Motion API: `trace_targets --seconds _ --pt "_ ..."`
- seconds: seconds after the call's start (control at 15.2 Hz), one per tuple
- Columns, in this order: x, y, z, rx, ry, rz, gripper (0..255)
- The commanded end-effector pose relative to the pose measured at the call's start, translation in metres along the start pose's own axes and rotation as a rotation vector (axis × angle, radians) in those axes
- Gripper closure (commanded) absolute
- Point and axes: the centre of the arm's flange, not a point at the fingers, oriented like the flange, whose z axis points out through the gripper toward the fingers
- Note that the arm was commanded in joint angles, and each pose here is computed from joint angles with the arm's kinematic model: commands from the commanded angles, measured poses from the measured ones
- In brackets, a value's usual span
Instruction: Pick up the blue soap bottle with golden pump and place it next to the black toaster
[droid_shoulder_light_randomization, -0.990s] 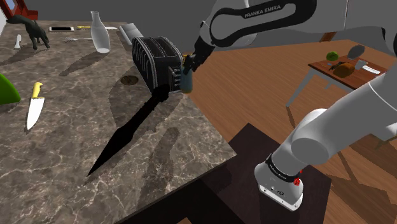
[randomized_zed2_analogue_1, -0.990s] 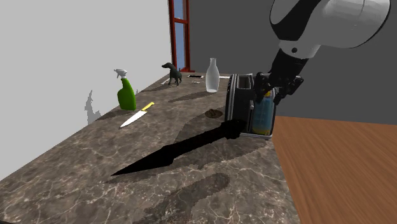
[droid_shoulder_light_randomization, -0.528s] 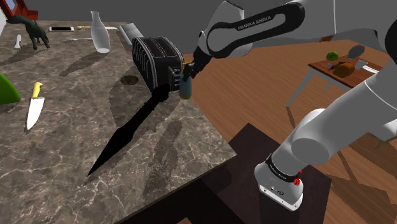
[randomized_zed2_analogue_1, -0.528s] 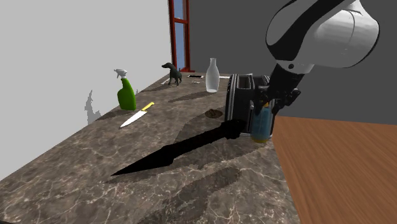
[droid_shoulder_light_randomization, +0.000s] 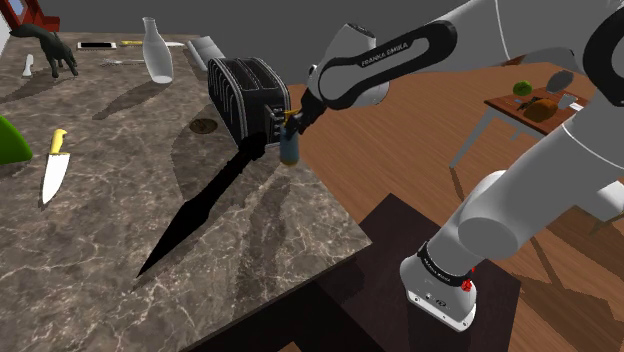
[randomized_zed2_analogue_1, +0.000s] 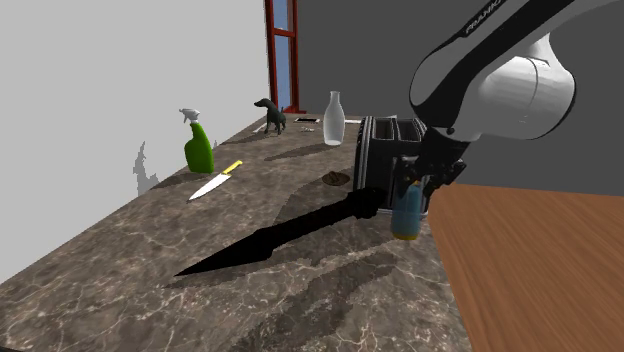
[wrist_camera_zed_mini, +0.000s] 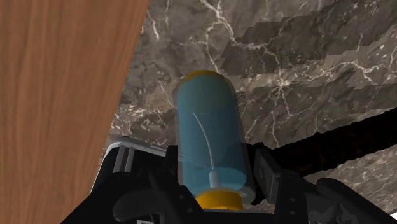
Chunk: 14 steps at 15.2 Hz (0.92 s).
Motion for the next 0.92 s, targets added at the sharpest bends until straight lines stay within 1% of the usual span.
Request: trace_targets --seconds 0.0,0.2,0.73,0.79,0.86 --pt "-0.004 0.002 0.010 0.000 0.001 0.000 255" --pt "-0.010 0.004 0.025 0.000 0.001 0.000 255" --pt "-0.010 0.004 0.025 0.000 0.001 0.000 255" --pt "-0.010 0.004 0.025 0.000 0.001 0.000 0" --pt "-0.010 0.004 0.025 0.000 0.001 0.000 0"
